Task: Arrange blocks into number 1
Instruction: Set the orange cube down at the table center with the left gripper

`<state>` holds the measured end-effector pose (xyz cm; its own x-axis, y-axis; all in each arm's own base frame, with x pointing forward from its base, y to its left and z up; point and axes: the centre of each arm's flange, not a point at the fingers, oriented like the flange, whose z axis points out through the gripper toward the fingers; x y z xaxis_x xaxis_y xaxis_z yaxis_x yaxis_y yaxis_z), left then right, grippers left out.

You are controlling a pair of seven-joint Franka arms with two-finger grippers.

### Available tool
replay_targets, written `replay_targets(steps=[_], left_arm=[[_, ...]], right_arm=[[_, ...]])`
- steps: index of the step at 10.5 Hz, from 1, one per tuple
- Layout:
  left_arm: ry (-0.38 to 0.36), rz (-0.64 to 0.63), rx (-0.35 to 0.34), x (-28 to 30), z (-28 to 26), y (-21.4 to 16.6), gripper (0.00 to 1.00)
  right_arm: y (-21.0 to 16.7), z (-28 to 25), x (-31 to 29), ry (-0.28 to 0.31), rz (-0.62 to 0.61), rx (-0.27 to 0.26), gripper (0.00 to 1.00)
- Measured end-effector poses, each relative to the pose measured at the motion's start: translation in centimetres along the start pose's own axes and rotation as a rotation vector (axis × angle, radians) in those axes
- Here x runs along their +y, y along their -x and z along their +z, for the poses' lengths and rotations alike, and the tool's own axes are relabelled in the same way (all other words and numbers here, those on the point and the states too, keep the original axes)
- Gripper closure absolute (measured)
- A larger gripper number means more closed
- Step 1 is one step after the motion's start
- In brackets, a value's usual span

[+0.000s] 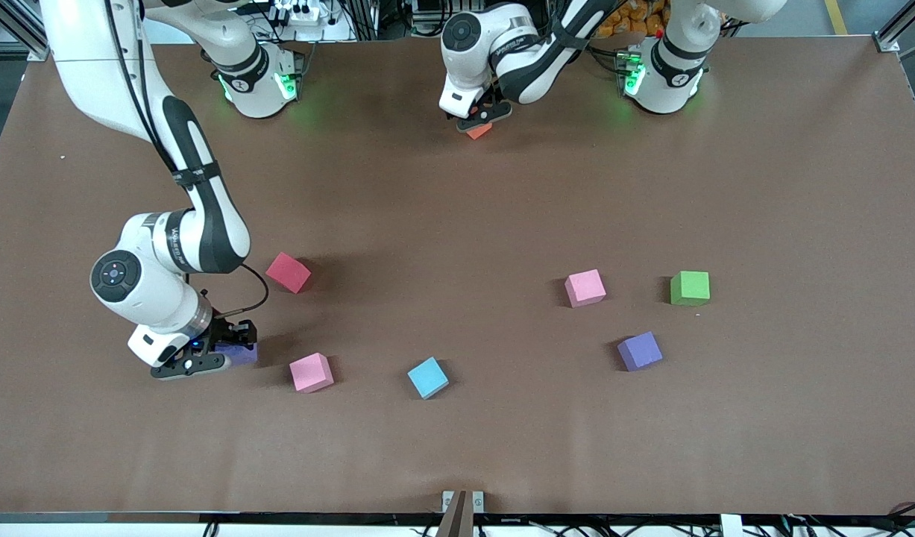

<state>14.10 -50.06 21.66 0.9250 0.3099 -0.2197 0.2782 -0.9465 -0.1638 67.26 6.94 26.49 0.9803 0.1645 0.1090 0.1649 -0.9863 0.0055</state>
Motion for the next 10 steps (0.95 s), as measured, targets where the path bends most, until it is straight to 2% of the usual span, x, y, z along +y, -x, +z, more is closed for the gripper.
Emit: replay_targets(steps=[2,4,5,7,8,10], left_arm=[[-0.001,0.000,-0.001,0.0,0.1,0.0,0.01],[-0.002,0.000,-0.002,0.0,0.1,0.0,0.07],[-0.002,0.000,-0.003,0.0,0.2,0.0,0.21],[0.001,0.004,0.000,0.1,0.1,0.1,0.38],[0.002,0.012,0.006,0.1,0.1,0.1,0.38],[0.035,0.019,0.018,0.9,-1.0,-0.2,0.44]], right_arm=[[0.0,0.0,0.0,0.000,0.000,0.000,0.40],[0.0,-0.1,0.2,0.002,0.003,0.002,0.40],[0.0,-0.2,0.3,0.003,0.004,0.003,0.40],[0.0,-0.2,0.6,0.006,0.007,0.003,0.40],[0.0,-0.2,0.7,0.007,0.008,0.003,0.40],[0.0,-0.3,0.8,0.008,0.009,0.004,0.40]])
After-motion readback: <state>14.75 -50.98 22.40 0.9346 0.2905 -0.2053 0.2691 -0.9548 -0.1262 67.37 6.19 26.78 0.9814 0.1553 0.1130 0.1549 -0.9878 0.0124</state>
